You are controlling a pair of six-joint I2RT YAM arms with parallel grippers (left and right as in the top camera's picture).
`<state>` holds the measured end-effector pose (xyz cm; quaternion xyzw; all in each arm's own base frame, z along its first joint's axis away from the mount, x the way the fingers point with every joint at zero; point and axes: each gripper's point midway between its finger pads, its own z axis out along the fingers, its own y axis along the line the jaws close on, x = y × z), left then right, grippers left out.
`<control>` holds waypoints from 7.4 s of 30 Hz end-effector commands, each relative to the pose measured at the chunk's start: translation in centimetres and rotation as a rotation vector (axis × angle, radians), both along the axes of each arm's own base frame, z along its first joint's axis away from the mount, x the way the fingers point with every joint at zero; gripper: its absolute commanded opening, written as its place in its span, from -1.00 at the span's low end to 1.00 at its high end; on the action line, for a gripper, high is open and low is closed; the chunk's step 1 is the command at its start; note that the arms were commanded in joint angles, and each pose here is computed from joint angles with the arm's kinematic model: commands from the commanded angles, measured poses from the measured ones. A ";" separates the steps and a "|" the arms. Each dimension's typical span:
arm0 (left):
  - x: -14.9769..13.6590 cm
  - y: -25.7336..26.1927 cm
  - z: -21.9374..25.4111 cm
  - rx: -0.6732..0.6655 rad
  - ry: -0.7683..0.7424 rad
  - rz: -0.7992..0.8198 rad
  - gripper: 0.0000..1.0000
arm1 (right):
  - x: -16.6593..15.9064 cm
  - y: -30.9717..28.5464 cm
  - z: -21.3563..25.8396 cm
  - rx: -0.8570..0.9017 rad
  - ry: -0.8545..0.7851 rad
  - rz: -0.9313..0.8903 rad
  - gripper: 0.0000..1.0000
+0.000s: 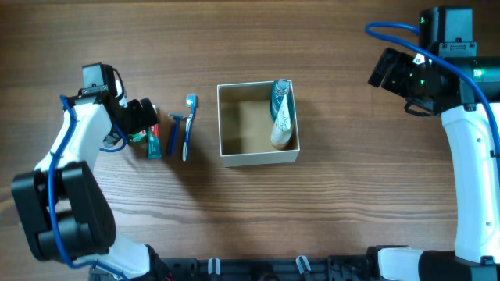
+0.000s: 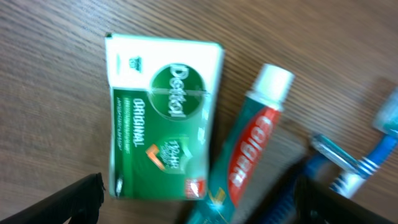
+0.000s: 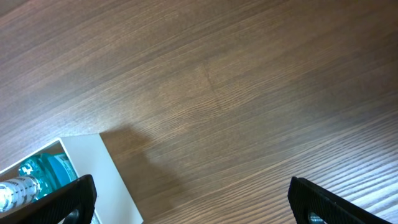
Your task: Pack container
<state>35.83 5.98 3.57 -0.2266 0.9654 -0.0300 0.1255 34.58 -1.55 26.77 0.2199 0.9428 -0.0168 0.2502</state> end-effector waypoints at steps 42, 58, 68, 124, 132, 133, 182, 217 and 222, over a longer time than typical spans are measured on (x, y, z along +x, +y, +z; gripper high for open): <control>-0.5 -20.2 15.4 -0.177 -0.310 -0.515 -0.25 | 0.0 -0.2 -0.5 0.008 0.014 -0.021 1.00; 0.9 -28.6 1.9 -0.197 -0.071 -0.481 -0.09 | 0.0 -0.2 -0.5 0.009 0.014 -0.021 0.99; 1.7 -29.0 11.4 -0.246 -0.249 -0.495 0.44 | 0.0 -0.2 -0.5 0.009 0.014 -0.021 0.99; -0.1 -22.6 16.5 -0.116 -0.250 -0.555 -0.80 | 0.0 -0.2 -0.5 0.009 0.013 -0.021 0.99; 2.3 -29.0 6.6 -0.060 -0.136 -0.583 -0.82 | 0.1 -0.2 -0.5 0.009 0.010 -0.021 1.00; 2.2 -29.2 5.8 -0.061 -0.117 -0.585 -0.82 | 0.1 -0.2 -0.5 0.009 0.010 -0.021 1.00; -0.7 -8.7 -5.8 0.042 0.312 -0.433 -0.90 | 0.1 -0.2 -0.5 0.009 0.010 -0.021 0.99; 1.7 -27.3 13.0 -0.171 -0.195 -0.507 0.31 | 0.1 -0.2 -0.5 0.009 0.010 -0.021 0.99; 1.1 -19.7 17.1 -0.008 -0.247 -0.404 0.47 | 0.1 -0.2 -0.5 0.009 0.010 -0.021 1.00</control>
